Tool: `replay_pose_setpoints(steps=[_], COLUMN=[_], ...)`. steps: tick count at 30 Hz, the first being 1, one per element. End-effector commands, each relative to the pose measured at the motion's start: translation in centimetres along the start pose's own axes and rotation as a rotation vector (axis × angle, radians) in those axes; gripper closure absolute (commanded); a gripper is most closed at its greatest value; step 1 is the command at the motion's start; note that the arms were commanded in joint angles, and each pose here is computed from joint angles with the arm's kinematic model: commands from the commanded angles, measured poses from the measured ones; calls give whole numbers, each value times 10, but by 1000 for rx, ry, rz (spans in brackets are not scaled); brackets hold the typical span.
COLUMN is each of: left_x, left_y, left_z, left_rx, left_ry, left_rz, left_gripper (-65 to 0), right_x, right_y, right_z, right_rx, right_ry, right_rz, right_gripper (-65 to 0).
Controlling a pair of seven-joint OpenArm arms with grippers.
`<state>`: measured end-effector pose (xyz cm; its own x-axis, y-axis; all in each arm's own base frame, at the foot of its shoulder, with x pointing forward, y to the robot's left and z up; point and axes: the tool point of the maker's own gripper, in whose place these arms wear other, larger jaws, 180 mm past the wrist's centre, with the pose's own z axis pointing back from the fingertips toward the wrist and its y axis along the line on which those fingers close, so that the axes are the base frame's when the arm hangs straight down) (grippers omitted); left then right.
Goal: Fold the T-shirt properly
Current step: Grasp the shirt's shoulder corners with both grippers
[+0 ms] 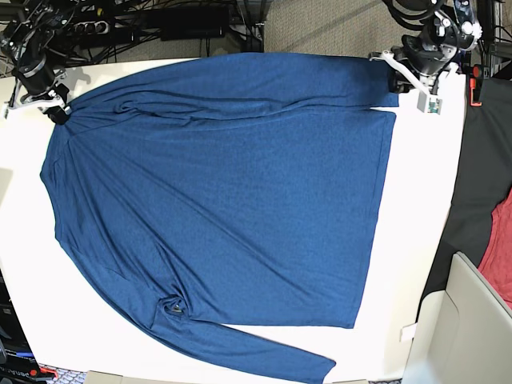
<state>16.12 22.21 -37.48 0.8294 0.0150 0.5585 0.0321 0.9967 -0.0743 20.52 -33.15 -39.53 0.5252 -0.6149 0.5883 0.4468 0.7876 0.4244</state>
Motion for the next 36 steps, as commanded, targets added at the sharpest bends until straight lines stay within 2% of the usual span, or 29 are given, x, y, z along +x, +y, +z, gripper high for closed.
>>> replay_pose_setpoints(steps=[1,9,15,18,22,25,36], left_x=[12,36,17,8,8,5,-20], left_y=[0,0,4,5,4,5,10], left_z=[5,13,13,13,12,10,-7], left_rx=[-8,-53,-46,-46,-47,-45,-58], left_ry=[-45,-124,-48,-23,-19,-9,58], left_rz=[-5,55,68,72,71,76,146], left_gripper=[-69,-69,-72,-122,-255,-317,-324], right_x=[-4,5,8,9,11,12,12], right_y=[-8,8,9,9,12,13,13], right_z=[3,-2,-2,-2,-4,-4,-4], right_rx=[-35,27,28,29,36,38,39], right_ry=[31,-2,-7,-8,-14,-15,-16], right_rz=[5,-26,-23,-24,-26,-24,-25], right_gripper=[-13,-13,-14,-15,-15,-15,-16])
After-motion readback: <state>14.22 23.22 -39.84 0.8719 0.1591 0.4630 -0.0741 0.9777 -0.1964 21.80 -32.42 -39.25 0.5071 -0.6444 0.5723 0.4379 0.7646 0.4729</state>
